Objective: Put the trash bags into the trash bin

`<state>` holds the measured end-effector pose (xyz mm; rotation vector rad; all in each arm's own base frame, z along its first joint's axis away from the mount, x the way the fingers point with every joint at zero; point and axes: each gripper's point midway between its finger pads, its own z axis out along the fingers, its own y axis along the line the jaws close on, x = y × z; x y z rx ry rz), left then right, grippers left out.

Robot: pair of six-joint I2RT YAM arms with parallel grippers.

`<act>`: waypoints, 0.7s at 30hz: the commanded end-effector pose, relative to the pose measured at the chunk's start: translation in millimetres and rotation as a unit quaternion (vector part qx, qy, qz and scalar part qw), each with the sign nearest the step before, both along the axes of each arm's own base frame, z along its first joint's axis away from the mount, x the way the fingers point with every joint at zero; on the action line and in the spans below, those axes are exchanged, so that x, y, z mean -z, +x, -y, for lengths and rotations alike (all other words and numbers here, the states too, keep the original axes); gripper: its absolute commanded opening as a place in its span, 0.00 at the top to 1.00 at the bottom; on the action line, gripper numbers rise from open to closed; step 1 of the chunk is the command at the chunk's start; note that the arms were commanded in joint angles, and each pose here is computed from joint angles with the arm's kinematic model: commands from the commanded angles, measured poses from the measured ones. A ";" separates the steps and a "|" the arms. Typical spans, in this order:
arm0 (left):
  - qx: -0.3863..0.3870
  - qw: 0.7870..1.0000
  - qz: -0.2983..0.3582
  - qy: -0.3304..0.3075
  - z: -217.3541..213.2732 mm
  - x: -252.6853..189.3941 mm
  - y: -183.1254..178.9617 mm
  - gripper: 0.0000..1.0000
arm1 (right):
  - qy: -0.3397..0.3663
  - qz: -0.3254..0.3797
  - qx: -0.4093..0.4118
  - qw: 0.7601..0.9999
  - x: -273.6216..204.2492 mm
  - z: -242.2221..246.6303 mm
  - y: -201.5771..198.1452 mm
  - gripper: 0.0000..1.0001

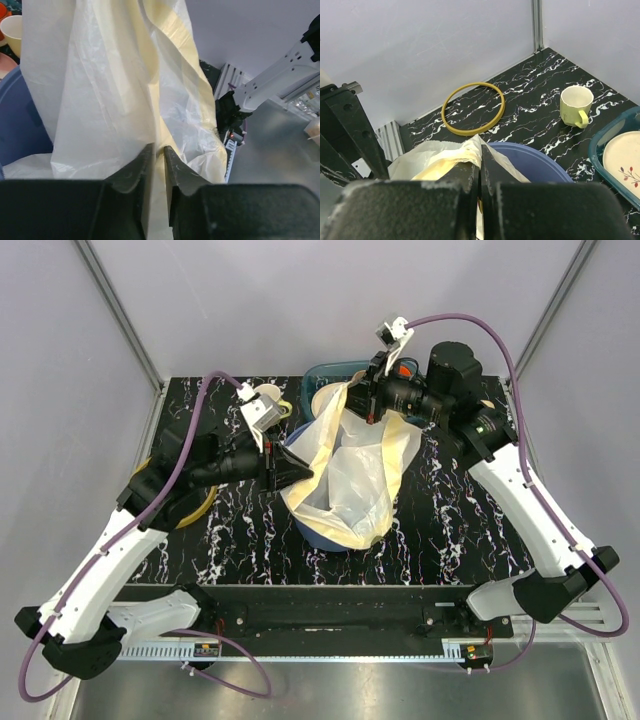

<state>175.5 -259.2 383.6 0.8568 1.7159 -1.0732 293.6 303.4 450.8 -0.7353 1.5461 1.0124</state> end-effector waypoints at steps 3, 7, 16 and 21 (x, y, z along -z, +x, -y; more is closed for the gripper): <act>-0.006 0.999 -0.019 -0.041 -3.8 -22.1 -6.9 1.00 | 0.012 0.020 -0.031 0.999 -19.5 -3.7 -16.2 1.00; -0.015 0.996 -0.053 -0.067 -15.1 -20.8 0.1 1.00 | 0.003 0.021 -0.035 0.999 -18.6 -2.4 -19.6 0.99; -0.058 0.986 -0.089 -0.130 -38.5 -21.8 15.0 1.00 | -0.040 0.006 0.018 0.999 -10.8 21.7 -21.9 0.28; -0.075 0.983 -0.099 -0.133 -40.3 -12.6 22.0 1.00 | -0.099 0.013 0.055 0.993 -5.3 54.2 -38.2 0.36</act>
